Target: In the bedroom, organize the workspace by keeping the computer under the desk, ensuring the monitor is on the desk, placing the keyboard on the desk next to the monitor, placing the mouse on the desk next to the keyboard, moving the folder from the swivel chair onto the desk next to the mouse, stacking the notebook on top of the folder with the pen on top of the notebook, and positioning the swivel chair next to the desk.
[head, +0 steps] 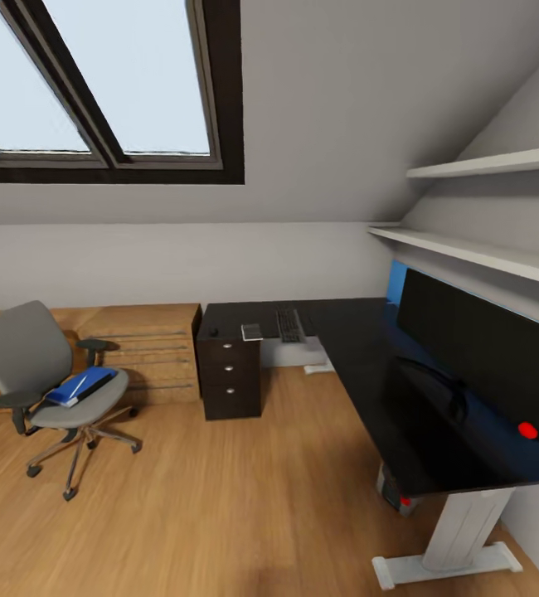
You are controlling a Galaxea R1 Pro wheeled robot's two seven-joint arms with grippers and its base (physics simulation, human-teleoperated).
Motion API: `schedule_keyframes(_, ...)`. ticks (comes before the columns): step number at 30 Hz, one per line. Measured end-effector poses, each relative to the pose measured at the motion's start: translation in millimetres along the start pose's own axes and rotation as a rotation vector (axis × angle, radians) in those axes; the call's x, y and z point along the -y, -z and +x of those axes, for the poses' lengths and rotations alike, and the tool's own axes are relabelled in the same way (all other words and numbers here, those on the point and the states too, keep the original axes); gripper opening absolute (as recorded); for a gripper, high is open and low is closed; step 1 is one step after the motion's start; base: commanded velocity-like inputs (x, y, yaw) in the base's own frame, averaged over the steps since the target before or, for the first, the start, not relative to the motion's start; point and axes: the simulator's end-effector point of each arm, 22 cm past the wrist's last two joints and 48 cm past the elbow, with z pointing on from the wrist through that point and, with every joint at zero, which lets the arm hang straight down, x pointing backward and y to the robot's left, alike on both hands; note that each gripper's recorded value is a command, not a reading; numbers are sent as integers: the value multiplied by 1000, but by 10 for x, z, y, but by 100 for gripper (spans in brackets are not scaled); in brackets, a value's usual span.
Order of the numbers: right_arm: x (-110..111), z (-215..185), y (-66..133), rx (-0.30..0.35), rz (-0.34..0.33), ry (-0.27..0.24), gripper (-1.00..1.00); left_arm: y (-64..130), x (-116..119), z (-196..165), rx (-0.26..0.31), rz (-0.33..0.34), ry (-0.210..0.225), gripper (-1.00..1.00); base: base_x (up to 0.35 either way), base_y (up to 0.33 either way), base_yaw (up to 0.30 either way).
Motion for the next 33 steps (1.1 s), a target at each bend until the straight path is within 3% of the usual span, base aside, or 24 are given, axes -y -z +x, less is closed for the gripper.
schedule_keyframes(6,-3,-213,35,107,-5,-17,100,1,8,3,0,2,-2,100,277,173,0)
schedule_keyframes(10,-21,-248,69,135,-8,-23,100,3,39,12,-2,9,-7,100,307,122,0)
schedule_keyframes(25,-81,-268,82,144,-12,-32,100,3,41,10,-2,11,-10,100,331,17,4)
schedule_keyframes(33,-209,-193,64,102,-25,-41,100,6,27,36,-9,8,-11,100,275,0,134)
